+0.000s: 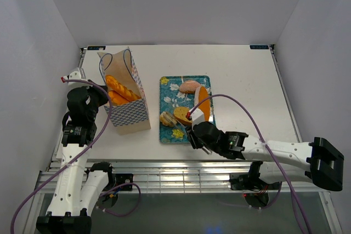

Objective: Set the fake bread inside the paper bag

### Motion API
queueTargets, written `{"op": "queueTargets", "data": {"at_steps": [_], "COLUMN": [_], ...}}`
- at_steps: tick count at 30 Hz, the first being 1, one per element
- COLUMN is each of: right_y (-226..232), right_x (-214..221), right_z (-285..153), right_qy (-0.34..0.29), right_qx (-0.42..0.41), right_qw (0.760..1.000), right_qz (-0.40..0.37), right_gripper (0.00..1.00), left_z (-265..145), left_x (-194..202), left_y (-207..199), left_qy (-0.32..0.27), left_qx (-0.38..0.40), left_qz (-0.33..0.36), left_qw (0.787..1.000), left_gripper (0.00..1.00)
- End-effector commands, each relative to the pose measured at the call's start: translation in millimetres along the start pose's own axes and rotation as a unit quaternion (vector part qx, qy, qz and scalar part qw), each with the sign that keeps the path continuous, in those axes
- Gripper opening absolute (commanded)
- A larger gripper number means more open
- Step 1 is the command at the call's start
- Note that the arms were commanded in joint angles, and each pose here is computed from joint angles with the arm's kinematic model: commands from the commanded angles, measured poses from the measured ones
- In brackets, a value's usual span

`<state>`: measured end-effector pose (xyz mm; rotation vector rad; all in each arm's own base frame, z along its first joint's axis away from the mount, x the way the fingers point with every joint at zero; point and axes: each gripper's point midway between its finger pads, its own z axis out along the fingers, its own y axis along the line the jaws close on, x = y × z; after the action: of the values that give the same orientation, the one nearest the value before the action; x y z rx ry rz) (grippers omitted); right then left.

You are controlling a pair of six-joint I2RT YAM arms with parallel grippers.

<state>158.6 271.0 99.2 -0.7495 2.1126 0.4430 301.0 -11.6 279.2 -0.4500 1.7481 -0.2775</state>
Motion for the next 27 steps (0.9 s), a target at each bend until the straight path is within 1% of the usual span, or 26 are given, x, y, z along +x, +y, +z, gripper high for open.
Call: {"op": "queueTargets", "data": {"at_steps": [1, 5, 7, 10, 14, 18, 24, 25, 27], "right_y": [9, 6, 3, 1, 2, 15, 28, 29, 31], "right_x": [-30, -33, -34, -35, -47, -69, -100, -106, -112], "right_z": [-5, -8, -9, -11, -15, -22, -32, -34, -37], "right_qy": [-0.034, -0.039, -0.042, -0.046, -0.064, -0.091, -0.119, -0.128, -0.132], "right_qx": [-0.013, -0.006, 0.0, 0.005, 0.002, -0.028, -0.065, -0.069, -0.09], "right_qw": [0.999, 0.999, 0.999, 0.999, 0.998, 0.995, 0.988, 0.986, 0.982], "right_qz": [0.012, 0.014, 0.014, 0.017, 0.029, 0.044, 0.068, 0.077, 0.099], "right_gripper": [0.38, 0.36, 0.31, 0.27, 0.22, 0.16, 0.1, 0.08, 0.08], "left_z": [0, 0, 0, -1, -1, -1, -2, -3, -3], "left_x": [4, 4, 4, 3, 3, 3, 2, 1, 1], "left_y": [0, 1, 0, 0, 0, 0, 0, 0, 0], "left_qy": [0.008, 0.007, 0.007, 0.006, 0.006, 0.005, 0.002, 0.001, 0.001], "left_qx": [0.001, 0.0, 0.001, 0.002, 0.002, 0.002, 0.001, 0.001, 0.001], "left_qz": [0.005, 0.005, 0.005, 0.005, 0.005, 0.005, 0.005, 0.004, 0.005], "left_qw": [1.0, 1.0, 1.0, 1.0, 1.0, 1.0, 1.0, 1.0, 1.0], "left_gripper": [0.09, 0.09, 0.09, 0.09, 0.09, 0.09, 0.09, 0.09, 0.09]}}
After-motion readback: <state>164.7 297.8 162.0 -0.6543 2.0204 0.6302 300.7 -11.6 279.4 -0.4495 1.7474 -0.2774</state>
